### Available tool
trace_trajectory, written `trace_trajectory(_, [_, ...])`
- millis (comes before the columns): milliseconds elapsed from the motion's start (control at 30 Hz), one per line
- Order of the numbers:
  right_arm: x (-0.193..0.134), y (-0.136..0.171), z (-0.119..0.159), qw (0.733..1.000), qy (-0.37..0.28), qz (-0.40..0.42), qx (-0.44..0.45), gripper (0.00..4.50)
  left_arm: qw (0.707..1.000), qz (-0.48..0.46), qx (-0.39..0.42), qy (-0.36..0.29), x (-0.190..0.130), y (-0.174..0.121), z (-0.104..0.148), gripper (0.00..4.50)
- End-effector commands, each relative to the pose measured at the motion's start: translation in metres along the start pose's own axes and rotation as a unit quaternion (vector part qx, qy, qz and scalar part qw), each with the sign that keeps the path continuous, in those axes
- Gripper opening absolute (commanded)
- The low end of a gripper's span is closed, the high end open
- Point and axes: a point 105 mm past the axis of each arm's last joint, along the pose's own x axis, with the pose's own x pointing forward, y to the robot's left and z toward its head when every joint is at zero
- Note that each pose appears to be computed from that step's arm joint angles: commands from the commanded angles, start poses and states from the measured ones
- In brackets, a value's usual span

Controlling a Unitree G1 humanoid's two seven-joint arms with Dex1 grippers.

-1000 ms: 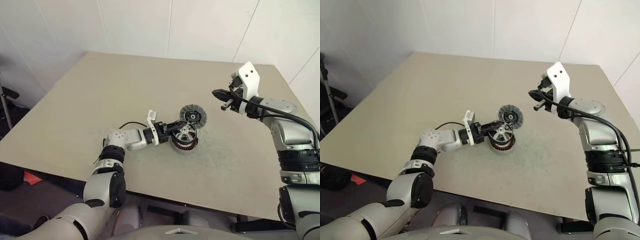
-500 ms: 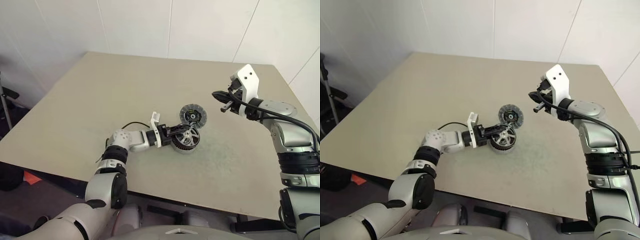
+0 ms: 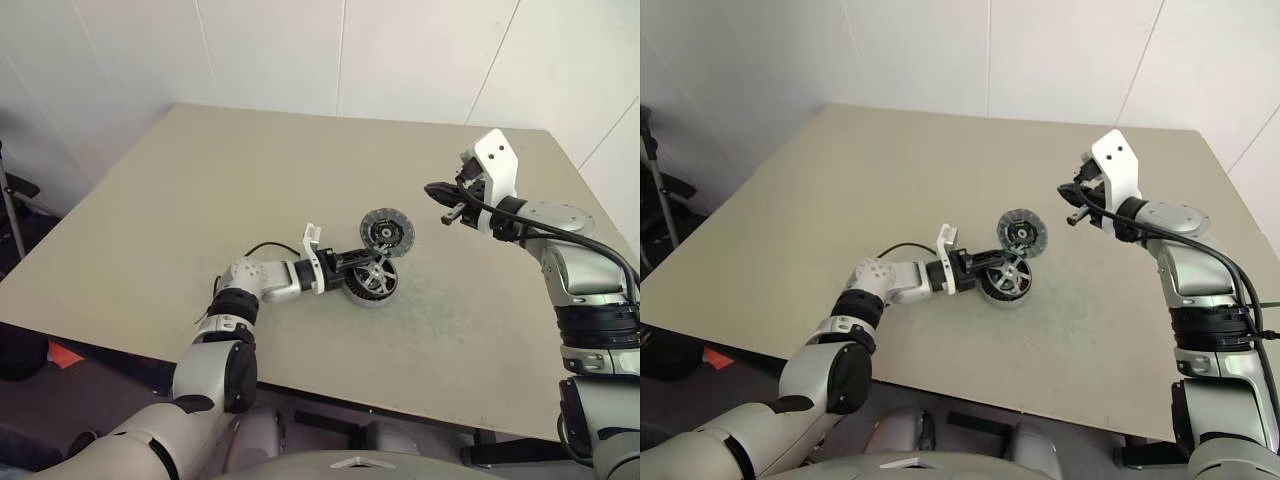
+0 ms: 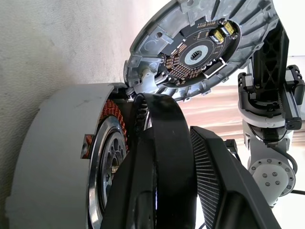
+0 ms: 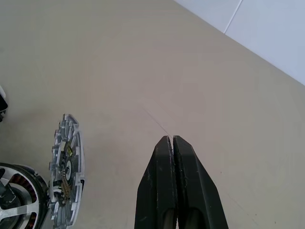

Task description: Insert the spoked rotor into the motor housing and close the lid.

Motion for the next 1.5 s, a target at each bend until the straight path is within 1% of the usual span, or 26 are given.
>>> trace_trajectory(33, [-0.002,0.003,0.014,1.000,-0.021,0.000,-0.020,0.00,1.000,-0.015,0.019,-0.012,-0.008,-0.013,0.011,1.15])
trace_trajectory(100, [-0.002,0.003,0.013,1.000,-0.021,0.001,-0.020,0.00,0.999,-0.007,0.044,-0.023,-0.017,-0.017,0.020,1.15])
trace_trajectory(167, [-0.002,0.004,0.012,1.000,-0.020,0.003,-0.019,0.00,0.997,-0.010,0.071,-0.040,-0.029,-0.028,0.029,1.15])
trace_trajectory(267, [-0.002,0.006,0.011,1.000,-0.020,0.007,-0.018,0.00,0.994,-0.002,0.099,-0.055,-0.044,-0.035,0.033,1.15])
trace_trajectory(433, [-0.013,0.009,0.030,0.998,-0.053,0.024,-0.010,0.00,0.983,0.025,0.159,-0.089,-0.073,-0.044,0.040,1.15])
trace_trajectory(467, [-0.017,0.012,0.033,0.998,-0.058,0.036,-0.015,0.00,0.980,0.030,0.169,-0.098,-0.078,-0.046,0.042,1.15])
trace_trajectory(567, [-0.035,0.047,0.039,0.987,-0.086,0.137,-0.023,0.00,0.959,0.059,0.240,-0.134,-0.092,-0.052,0.049,1.15])
trace_trajectory(600, [-0.040,0.054,0.037,0.983,-0.090,0.159,-0.024,0.00,0.951,0.070,0.262,-0.146,-0.095,-0.053,0.052,1.15])
trace_trajectory(667, [-0.049,0.066,0.022,0.980,-0.072,0.185,-0.026,0.00,0.929,0.095,0.317,-0.167,-0.100,-0.055,0.058,1.15])
trace_trajectory(767, [-0.052,0.076,0.005,0.978,-0.045,0.202,-0.022,0.00,0.908,0.106,0.363,-0.179,-0.103,-0.057,0.062,1.15])
trace_trajectory(967, [-0.029,0.088,-0.026,0.978,0.001,0.211,-0.002,0.00,0.880,0.129,0.420,-0.182,-0.099,-0.056,0.069,1.15])
trace_trajectory(1100, [-0.017,0.096,-0.047,0.977,0.034,0.211,-0.015,0.00,0.882,0.136,0.405,-0.200,-0.102,-0.052,0.076,1.15])
trace_trajectory(1233, [-0.011,0.106,-0.054,0.974,0.041,0.222,0.002,0.00,0.880,0.147,0.401,-0.208,-0.109,-0.048,0.077,1.15])
trace_trajectory(1333, [-0.004,0.110,-0.072,0.974,0.066,0.217,0.012,0.00,0.878,0.152,0.402,-0.211,-0.111,-0.048,0.078,1.15])
trace_trajectory(1400, [-0.001,0.111,-0.083,0.974,0.085,0.209,0.002,0.00,0.875,0.155,0.404,-0.215,-0.112,-0.049,0.080,1.15])
trace_trajectory(1467, [-0.002,0.112,-0.084,0.974,0.087,0.208,-0.001,0.00,0.873,0.159,0.405,-0.222,-0.115,-0.050,0.083,1.15])
trace_trajectory(1500, [-0.003,0.110,-0.078,0.975,0.079,0.208,-0.003,0.00,0.872,0.161,0.404,-0.225,-0.116,-0.049,0.085,1.15])
